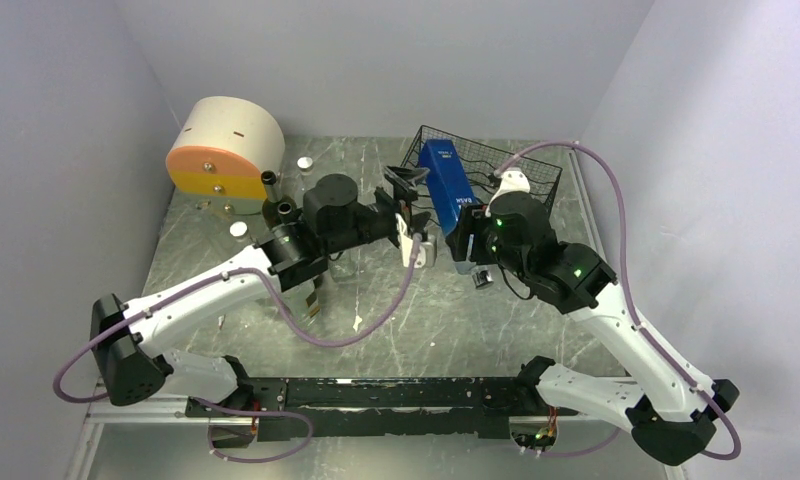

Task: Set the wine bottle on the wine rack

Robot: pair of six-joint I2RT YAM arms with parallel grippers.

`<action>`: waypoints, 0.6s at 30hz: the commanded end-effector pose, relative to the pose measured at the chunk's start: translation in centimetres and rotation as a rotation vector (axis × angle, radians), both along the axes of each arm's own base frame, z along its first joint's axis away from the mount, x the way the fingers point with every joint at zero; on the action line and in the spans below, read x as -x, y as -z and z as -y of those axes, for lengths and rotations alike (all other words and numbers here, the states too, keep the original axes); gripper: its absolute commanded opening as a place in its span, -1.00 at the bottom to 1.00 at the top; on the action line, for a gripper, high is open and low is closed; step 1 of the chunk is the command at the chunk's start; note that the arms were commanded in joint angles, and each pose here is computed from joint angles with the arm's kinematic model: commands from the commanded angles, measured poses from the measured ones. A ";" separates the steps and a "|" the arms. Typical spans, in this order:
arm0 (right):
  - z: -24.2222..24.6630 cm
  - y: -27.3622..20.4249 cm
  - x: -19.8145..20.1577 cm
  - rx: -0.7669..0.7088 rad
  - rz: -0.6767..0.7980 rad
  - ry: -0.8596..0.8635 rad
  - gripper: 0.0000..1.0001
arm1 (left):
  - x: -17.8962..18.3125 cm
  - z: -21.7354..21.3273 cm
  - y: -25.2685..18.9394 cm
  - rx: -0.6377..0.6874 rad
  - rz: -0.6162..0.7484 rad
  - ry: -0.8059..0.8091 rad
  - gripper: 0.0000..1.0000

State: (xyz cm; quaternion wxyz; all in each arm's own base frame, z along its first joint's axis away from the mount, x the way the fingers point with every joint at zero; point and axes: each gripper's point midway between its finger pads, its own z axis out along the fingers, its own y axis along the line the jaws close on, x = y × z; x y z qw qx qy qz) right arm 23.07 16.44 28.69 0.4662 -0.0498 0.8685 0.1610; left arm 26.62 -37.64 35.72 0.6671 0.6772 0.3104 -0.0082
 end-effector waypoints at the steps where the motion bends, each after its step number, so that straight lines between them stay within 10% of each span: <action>1: 0.3 -4.0 -1.5 -0.106 0.135 0.082 -1.00 | 2.3 -0.7 -7.4 0.319 -0.142 0.047 0.68; 10: -2.3 1.1 -1.2 -0.091 0.077 -0.055 -1.00 | 3.0 -6.8 -10.8 0.943 -0.579 -0.075 0.97; 18: -4.5 7.9 -2.4 -0.086 -0.002 -0.077 -1.00 | 3.7 -8.7 -7.5 0.960 -0.904 -0.229 0.97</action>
